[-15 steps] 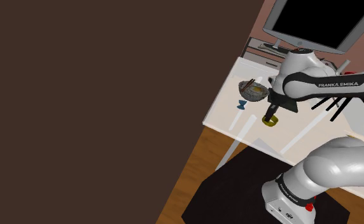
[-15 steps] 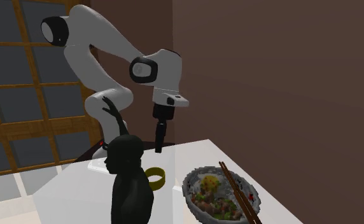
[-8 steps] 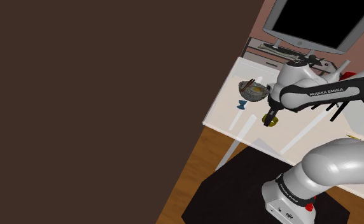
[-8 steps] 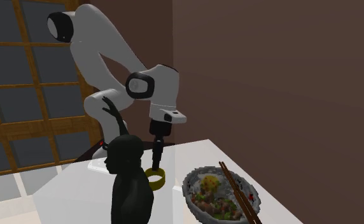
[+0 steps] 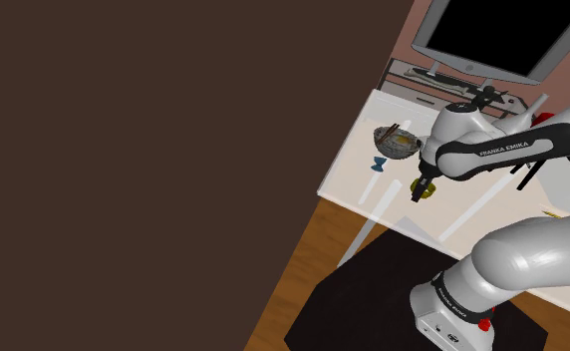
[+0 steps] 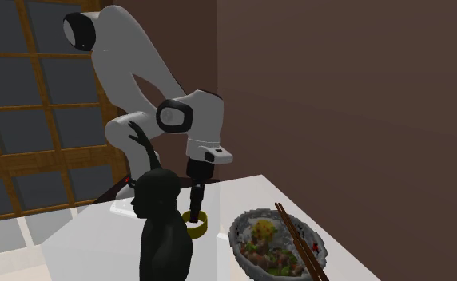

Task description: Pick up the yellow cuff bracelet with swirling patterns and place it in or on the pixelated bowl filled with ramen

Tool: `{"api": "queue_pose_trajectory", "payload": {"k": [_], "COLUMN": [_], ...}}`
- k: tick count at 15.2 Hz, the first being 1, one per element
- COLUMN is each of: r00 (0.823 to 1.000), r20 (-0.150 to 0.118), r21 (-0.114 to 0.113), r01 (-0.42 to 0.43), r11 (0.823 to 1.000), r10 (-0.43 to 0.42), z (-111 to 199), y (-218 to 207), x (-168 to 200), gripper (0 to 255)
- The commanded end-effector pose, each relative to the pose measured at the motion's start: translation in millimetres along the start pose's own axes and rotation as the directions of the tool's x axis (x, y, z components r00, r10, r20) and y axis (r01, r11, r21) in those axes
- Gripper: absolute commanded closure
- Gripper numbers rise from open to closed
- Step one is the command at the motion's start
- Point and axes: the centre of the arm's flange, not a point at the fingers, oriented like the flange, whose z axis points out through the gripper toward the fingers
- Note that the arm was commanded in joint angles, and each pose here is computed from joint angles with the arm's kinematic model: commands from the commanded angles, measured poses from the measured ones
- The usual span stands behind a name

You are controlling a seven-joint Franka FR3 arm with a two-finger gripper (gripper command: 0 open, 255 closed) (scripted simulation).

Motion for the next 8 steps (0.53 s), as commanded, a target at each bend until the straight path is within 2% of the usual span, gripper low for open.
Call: {"api": "queue_pose_trajectory", "payload": {"k": [1,3,4,8], "r00": [1.0,1.0,1.0,1.0], "r20": [0.0,0.0,0.0,0.0], "r21": [0.0,0.0,0.0,0.0], "r01": [0.0,0.0,0.0,0.0], "r11": [1.0,1.0,1.0,1.0], "r10": [0.0,0.0,0.0,0.0], "z": [0.2,0.1,0.1,0.1], "y": [0.0,0.0,0.0,0.0], "x": [0.0,0.0,0.0,0.0], "gripper": [0,0,255,255]}}
